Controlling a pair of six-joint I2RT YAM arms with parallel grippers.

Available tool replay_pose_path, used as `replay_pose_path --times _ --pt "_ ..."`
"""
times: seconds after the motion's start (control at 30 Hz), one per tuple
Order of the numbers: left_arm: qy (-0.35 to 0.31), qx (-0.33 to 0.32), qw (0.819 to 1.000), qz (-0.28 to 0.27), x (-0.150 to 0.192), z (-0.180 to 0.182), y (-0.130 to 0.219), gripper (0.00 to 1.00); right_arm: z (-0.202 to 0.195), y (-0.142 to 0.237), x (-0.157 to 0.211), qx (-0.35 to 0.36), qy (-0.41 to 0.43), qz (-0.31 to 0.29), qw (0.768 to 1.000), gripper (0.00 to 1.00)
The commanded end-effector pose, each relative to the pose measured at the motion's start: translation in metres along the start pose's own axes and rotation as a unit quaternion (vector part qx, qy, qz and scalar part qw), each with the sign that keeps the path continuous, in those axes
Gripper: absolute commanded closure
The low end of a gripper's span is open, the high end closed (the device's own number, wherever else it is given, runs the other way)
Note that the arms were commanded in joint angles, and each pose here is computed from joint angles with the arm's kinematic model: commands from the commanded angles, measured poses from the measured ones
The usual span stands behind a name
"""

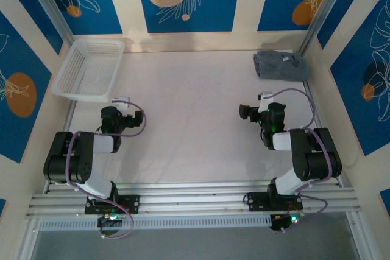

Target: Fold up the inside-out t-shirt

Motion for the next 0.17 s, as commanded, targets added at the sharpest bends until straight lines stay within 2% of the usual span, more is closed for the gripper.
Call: replay_pose_path --times 0.0,0.13 --pt "0.002 -0.005 1.000 -0.025 -0.0090 0.0001 0.0013 0.01 -0.0058 -0.0012 -0.0100 -0.020 -0.008 -0.001 1.000 0.01" --pt "0.002 -0.005 1.000 -0.025 -0.0088 0.0000 0.0012 0.01 -0.0039 0.0010 -0.0090 -0.017 0.001 -0.010 1.000 0.01"
Point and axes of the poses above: each hand's point on the last joint's axis, 136 mm out from that joint toward the fingers, its own y axis back along the fingers, its own z axis along the line the jaws close on, x = y × z, the point moved 10 cm from there along y, back along the fingers, and after that the axes turned 11 degrees about -y, right-handed, at the moved point
